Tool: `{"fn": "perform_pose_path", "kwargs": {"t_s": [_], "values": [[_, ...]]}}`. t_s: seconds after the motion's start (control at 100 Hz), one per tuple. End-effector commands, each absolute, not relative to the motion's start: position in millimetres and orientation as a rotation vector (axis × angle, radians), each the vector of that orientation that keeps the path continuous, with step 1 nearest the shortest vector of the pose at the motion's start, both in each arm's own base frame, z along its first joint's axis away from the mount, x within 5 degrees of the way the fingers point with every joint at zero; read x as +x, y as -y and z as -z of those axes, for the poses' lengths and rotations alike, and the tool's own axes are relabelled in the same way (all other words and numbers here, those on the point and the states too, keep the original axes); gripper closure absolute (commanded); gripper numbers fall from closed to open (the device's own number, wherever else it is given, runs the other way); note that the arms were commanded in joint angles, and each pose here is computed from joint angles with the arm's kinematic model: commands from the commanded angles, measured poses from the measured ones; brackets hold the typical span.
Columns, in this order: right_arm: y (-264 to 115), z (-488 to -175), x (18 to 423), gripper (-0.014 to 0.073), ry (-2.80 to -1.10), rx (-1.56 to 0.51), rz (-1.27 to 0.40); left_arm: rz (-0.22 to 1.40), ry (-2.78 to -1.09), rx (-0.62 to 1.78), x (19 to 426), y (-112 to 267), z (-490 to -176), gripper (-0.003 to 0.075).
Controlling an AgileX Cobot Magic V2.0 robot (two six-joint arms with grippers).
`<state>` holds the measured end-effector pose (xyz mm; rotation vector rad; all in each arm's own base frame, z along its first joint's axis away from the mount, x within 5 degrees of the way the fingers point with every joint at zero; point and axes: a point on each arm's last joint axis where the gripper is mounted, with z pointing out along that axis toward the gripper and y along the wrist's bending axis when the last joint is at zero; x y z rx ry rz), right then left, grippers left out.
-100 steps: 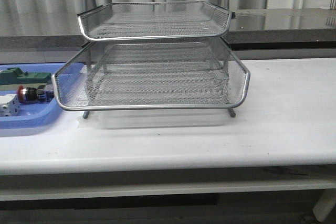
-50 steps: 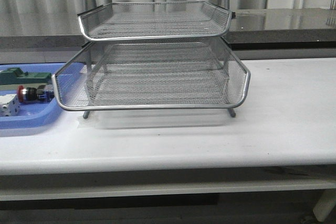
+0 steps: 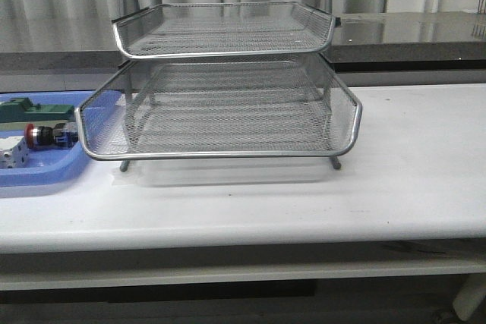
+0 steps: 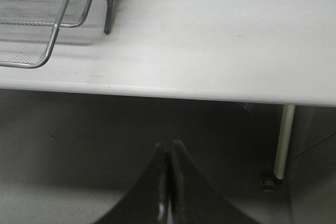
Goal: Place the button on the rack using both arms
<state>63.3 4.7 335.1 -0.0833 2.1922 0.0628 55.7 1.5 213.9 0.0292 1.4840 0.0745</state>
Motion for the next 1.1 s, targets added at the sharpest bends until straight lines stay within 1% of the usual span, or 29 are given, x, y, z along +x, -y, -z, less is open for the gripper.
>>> {"fn": "perform_pose_path", "kwargs": {"t_s": [0.0,0.16,0.27,0.39,0.51,0.7,0.88,0.99,1.09], "values": [[-3.9,-349.3,65.3,0.0666,-2.103,-0.084,-0.053,-0.058,-1.406,0.016,54.7,-1.1,-205.9,0.0741],[-3.9,-349.3,65.3,0.0666,-2.103,-0.084,-0.053,-0.056,-1.358,0.014,52.9,-1.0,-216.1,0.0741],[-3.9,-349.3,65.3,0.0666,-2.103,-0.084,-0.053,-0.027,-1.382,-0.016,52.2,-1.4,-228.8,0.0741],[-3.9,-349.3,65.3,0.0666,-2.103,-0.084,-0.053,0.005,-1.365,-0.045,52.2,-1.6,-255.6,0.0741],[-3.9,-349.3,65.3,0.0666,-2.103,-0.084,-0.053,0.006,-1.402,-0.045,58.1,-1.7,-284.5,0.0741],[-3.9,-349.3,65.3,0.0666,-2.103,-0.084,-0.053,0.008,-1.586,-0.047,85.5,-2.1,-328.7,0.0741],[-3.9,-349.3,65.3,0.0666,-2.103,-0.084,-0.053,0.011,-1.759,-0.050,132.2,-3.1,-364.6,0.0741],[-3.9,-349.3,65.3,0.0666,-2.103,-0.084,-0.053,0.010,-1.920,-0.050,167.9,-4.0,-373.5,0.0741],[-3.9,-349.3,65.3,0.0666,-2.103,-0.084,-0.053,-0.002,-2.025,-0.033,199.7,-4.9,-383.4,0.0741]]}}
